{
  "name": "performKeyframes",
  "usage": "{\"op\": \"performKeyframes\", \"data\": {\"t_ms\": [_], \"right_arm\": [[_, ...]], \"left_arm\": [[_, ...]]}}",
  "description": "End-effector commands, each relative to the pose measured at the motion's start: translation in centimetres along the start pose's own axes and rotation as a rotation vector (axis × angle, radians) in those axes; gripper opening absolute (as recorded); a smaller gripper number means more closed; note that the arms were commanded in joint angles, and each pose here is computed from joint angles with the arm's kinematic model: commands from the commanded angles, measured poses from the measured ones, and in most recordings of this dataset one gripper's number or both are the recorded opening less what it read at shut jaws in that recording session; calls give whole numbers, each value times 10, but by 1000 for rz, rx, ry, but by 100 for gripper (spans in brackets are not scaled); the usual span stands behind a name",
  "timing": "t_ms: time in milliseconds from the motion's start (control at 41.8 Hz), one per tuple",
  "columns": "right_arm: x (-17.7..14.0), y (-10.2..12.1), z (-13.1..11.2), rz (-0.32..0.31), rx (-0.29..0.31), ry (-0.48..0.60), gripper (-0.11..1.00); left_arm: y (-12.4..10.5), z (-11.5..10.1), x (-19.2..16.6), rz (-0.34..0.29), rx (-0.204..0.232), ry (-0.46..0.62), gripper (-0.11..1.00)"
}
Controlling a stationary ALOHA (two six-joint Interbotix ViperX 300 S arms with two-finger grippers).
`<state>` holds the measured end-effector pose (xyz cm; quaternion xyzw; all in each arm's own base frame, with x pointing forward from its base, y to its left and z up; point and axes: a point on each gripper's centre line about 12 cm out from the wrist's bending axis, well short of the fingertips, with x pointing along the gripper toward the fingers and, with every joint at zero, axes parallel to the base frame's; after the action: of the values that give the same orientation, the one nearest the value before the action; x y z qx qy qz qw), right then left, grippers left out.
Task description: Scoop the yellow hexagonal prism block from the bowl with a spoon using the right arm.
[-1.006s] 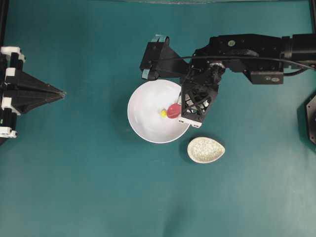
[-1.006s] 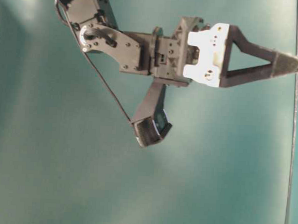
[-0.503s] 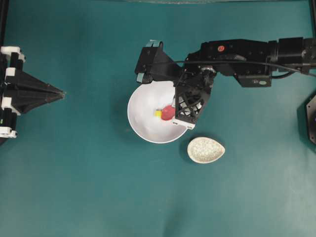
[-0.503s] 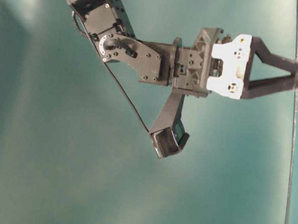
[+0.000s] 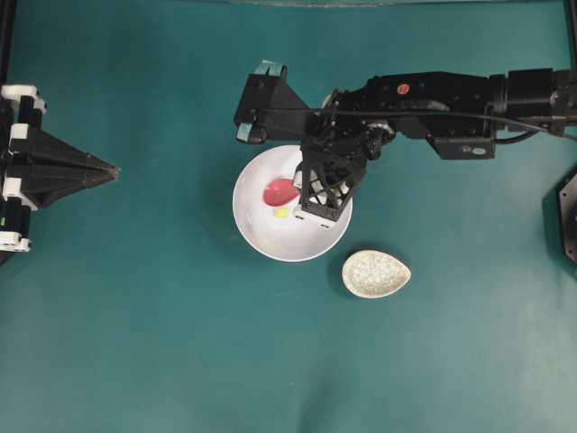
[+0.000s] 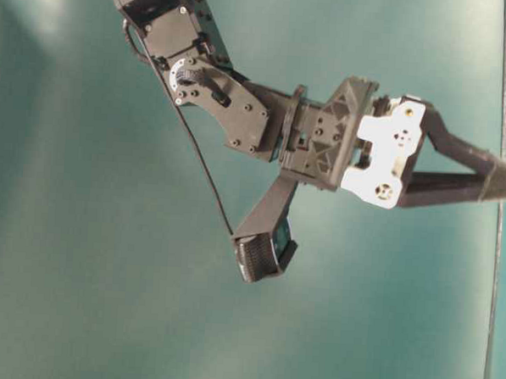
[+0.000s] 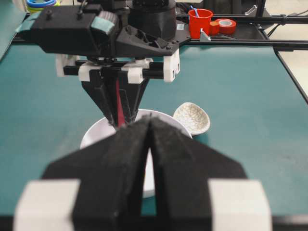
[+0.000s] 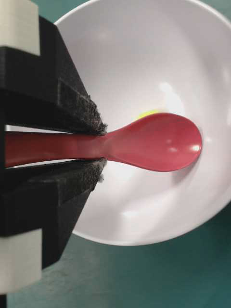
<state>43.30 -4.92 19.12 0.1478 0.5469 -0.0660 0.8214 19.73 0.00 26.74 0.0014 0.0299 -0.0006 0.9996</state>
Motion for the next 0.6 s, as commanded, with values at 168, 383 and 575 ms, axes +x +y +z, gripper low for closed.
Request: {"op": "performKeyframes", "data": {"t_ms": [168,383,575], "right_arm": [[-18,5,15,15,-8,-86,24],[-52,11,21,27,-9,-128,24],[-72,12,11,28,-10,-83,24]], "left_arm": [[0,2,2,0,0,-5,0],[0,2,2,-2,0,-3,0],[0,2,2,0,0,-3,0]]}}
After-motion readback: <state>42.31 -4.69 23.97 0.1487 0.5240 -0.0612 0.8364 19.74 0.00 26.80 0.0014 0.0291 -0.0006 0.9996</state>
